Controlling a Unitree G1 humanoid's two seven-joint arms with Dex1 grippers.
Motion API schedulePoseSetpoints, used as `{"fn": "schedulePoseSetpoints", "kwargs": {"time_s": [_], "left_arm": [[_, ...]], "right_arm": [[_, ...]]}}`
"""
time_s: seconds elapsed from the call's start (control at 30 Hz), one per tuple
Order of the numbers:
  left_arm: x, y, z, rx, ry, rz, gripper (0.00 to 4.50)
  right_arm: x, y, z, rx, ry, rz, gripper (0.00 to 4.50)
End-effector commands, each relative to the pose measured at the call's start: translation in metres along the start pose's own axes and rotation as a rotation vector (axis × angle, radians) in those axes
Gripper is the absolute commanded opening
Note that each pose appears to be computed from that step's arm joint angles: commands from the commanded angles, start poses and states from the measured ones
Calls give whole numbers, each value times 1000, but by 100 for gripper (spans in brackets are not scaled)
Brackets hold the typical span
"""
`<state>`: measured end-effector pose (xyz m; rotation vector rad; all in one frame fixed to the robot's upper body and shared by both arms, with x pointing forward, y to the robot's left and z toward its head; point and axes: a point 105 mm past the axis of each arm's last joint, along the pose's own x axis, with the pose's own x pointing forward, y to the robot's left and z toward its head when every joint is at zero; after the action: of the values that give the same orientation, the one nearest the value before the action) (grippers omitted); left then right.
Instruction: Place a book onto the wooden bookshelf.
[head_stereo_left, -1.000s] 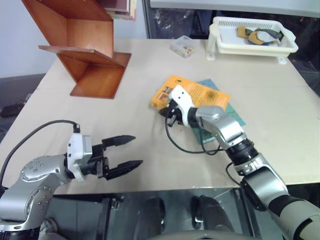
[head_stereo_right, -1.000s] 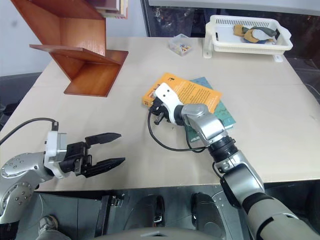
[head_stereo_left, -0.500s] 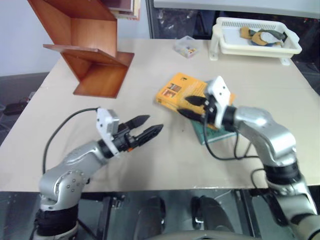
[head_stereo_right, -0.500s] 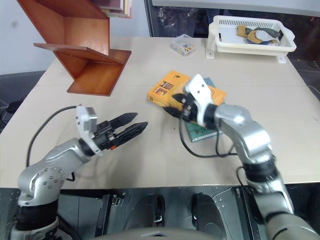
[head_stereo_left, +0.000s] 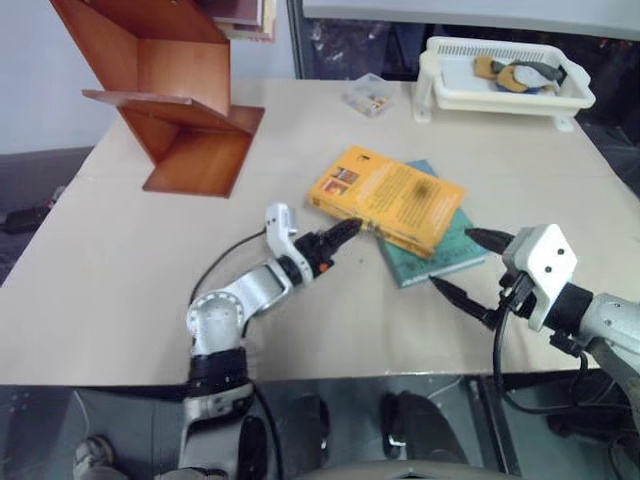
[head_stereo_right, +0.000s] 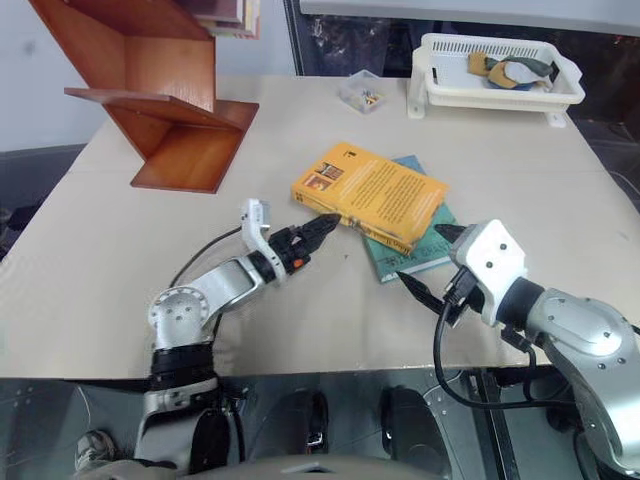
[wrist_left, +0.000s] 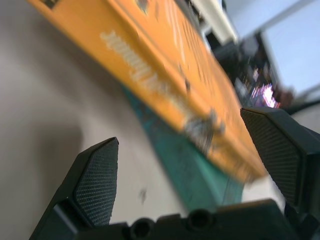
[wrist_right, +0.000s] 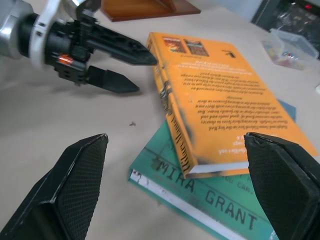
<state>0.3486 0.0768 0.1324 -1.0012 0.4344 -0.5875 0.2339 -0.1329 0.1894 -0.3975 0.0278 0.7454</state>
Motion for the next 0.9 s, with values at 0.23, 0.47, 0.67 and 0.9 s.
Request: {"fn": "schedulePoseSetpoints", "kwargs": {"time_s": [0.23,0.47,0.67,0.9], "left_arm": [[32,-11,2,-191,-41,-40,450],[48,-8,-1,-259,-35,-55,399],[47,-3,2,-285,-35,-61,136],[24,-9,32,-277,-106,-110,48]], "right_arm": [[-8,-8,11,-34,-25,-75,448],[-8,-11,13,-39,-27,-92,450],[-8,-13,14,-39,-23,-111,450],[-5,-15,12,-31,-27,-108,450]]}}
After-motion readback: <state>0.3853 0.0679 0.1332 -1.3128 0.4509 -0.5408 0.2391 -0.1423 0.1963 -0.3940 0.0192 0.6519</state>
